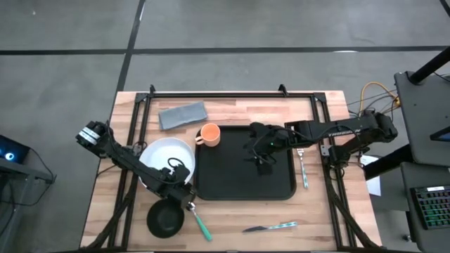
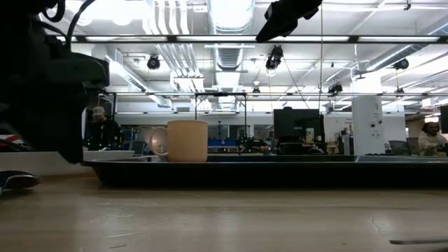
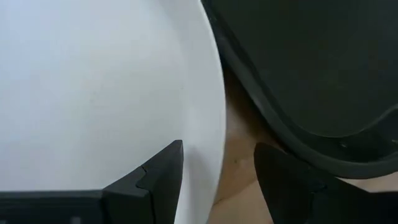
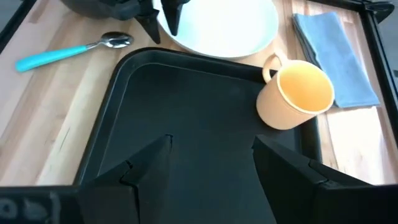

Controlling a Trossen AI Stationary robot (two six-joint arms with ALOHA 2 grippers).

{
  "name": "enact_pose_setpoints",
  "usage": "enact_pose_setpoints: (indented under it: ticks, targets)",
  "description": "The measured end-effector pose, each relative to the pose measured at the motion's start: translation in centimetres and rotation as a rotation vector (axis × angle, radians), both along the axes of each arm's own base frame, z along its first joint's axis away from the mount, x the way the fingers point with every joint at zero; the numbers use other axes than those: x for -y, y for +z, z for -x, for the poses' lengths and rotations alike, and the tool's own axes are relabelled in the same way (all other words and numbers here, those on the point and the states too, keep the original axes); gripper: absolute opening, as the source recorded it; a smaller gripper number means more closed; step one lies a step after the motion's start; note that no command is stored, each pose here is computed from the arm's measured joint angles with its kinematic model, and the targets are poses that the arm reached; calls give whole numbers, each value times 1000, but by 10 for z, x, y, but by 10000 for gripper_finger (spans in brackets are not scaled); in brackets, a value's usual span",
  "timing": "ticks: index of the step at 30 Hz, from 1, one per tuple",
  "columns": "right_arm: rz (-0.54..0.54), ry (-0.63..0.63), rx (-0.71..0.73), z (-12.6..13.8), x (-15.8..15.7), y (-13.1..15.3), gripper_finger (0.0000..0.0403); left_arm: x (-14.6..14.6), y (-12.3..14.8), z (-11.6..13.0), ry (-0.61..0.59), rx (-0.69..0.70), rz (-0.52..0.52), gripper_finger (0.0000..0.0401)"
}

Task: Set up tray
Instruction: Put the white plate on the black tray to the bottom right of the orange mug

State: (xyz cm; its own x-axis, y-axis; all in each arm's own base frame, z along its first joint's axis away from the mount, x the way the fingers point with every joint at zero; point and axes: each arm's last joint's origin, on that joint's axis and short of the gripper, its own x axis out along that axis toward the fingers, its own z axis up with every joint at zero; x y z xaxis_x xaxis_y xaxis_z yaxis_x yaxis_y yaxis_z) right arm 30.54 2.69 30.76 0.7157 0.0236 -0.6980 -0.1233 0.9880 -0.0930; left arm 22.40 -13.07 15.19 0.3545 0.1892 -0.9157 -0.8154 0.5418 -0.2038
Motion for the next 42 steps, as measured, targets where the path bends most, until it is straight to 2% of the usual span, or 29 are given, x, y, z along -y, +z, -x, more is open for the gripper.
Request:
enact_pose_setpoints:
  ticks: [10,13,17,22,24,34,42]
  targets:
    - [2,9,1,0,-3,0,214,-5,-10,8,40,-6,-26,177]
    - [2,9,0,0,-3,0,214,-6,-11,9,42,-8,-39,164]
    - [12,19,1,0,-3,0,214,-7,-11,9,41,-9,-43,117]
    - [18,25,1,0,-3,0,214,-6,-11,8,32,0,-47,30]
    - [20,26,1,0,-3,0,214,-7,-11,9,21,-7,-60,12]
    - [47,39,-35,3,-3,-2,214,-8,-6,9,35,3,-81,5]
    - [82,32,-28,11,-1,4,201,-10,22,8,59,-10,-177,0]
